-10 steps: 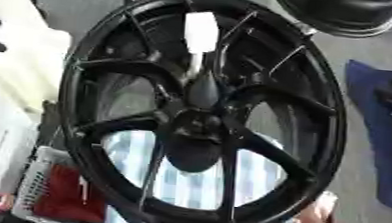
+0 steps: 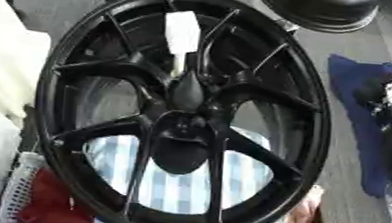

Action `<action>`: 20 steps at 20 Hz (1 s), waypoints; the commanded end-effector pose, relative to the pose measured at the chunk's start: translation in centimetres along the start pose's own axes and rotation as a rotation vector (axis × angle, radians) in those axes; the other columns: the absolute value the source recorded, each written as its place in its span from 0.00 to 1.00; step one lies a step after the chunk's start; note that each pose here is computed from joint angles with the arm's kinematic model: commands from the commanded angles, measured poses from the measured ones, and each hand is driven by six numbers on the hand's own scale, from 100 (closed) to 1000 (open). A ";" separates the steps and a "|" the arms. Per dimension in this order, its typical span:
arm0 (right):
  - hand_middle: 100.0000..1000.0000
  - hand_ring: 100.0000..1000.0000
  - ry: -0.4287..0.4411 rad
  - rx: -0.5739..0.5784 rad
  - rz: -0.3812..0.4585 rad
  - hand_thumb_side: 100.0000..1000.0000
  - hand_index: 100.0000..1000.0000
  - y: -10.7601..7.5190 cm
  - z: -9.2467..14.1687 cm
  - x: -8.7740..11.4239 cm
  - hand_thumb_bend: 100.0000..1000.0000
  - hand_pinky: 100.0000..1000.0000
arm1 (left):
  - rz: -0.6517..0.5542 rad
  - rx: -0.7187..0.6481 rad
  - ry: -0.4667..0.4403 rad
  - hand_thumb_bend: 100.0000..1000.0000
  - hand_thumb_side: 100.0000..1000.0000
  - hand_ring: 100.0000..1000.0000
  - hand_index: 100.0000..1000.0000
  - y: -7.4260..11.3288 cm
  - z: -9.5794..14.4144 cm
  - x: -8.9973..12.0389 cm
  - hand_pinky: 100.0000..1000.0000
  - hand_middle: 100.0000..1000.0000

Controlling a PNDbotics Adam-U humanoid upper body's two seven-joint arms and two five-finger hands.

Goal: Pull the pin out of the wheel hub.

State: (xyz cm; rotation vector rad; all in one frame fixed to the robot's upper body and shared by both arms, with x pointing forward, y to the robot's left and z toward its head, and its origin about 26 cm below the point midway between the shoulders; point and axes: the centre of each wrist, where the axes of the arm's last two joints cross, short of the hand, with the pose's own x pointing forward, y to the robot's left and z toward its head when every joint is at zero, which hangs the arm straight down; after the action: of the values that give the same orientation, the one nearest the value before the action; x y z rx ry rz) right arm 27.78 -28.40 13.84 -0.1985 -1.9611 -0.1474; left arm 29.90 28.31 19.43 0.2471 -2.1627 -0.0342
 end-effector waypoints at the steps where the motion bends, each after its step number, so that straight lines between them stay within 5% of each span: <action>1: 0.47 0.71 -0.030 0.013 0.006 0.57 0.60 0.2 0.1 0.6 0.00 0.82 | -0.029 -0.015 -0.036 0.00 0.75 0.60 0.69 0.3 -0.3 0.9 0.44 0.56; 5: 0.47 0.70 -0.026 0.011 0.008 0.58 0.60 0.3 0.2 0.5 0.00 0.82 | -0.087 -0.038 -0.050 0.00 0.72 0.60 0.70 0.6 -0.6 1.2 0.44 0.56; 11: 0.46 0.69 -0.016 0.014 0.043 0.56 0.59 0.0 0.6 0.2 0.00 0.82 | -0.346 -0.209 -0.148 0.00 0.62 0.61 0.71 2.0 -2.3 3.3 0.46 0.57; 16: 0.46 0.69 -0.017 0.026 0.067 0.55 0.59 -0.4 0.8 0.1 0.00 0.81 | -0.600 -0.458 -0.226 0.00 0.56 0.63 0.72 3.5 -3.9 5.9 0.51 0.58; 20: 0.46 0.69 -0.019 0.033 0.085 0.53 0.59 -0.7 0.9 0.0 0.00 0.81 | -0.822 -0.691 -0.194 0.02 0.52 0.65 0.74 4.4 -5.1 8.2 0.57 0.61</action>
State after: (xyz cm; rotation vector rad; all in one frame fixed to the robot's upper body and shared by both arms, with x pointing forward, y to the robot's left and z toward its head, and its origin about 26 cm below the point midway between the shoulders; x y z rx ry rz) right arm 27.04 -28.68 12.62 -0.2403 -1.9359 -0.0939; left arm 29.44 31.18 27.90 0.6574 -2.0144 -1.1485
